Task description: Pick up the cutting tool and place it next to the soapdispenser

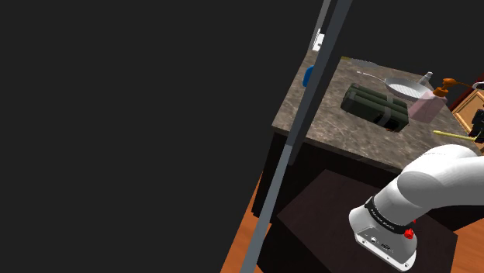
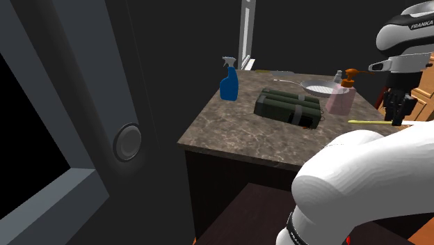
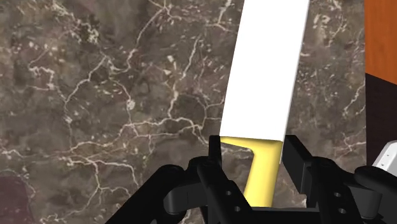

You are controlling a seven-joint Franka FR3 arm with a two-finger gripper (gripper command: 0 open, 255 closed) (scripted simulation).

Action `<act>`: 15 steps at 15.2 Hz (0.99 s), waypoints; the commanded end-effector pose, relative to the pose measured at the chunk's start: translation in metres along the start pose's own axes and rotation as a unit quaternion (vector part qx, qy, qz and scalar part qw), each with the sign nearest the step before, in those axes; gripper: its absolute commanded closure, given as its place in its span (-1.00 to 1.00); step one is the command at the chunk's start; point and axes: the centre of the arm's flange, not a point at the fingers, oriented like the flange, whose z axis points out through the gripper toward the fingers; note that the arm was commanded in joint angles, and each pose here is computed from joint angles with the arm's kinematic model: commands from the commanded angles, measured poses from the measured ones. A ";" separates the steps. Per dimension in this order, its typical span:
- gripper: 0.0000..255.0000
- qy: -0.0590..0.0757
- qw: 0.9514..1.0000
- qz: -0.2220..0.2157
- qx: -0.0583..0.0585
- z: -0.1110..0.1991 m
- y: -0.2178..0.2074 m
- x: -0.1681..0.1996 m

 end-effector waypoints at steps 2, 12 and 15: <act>1.00 0.000 1.000 0.000 0.000 0.016 0.003 0.004; 1.00 0.000 1.000 0.000 0.000 0.067 0.011 0.013; 1.00 0.000 1.000 0.000 0.000 0.083 0.013 0.016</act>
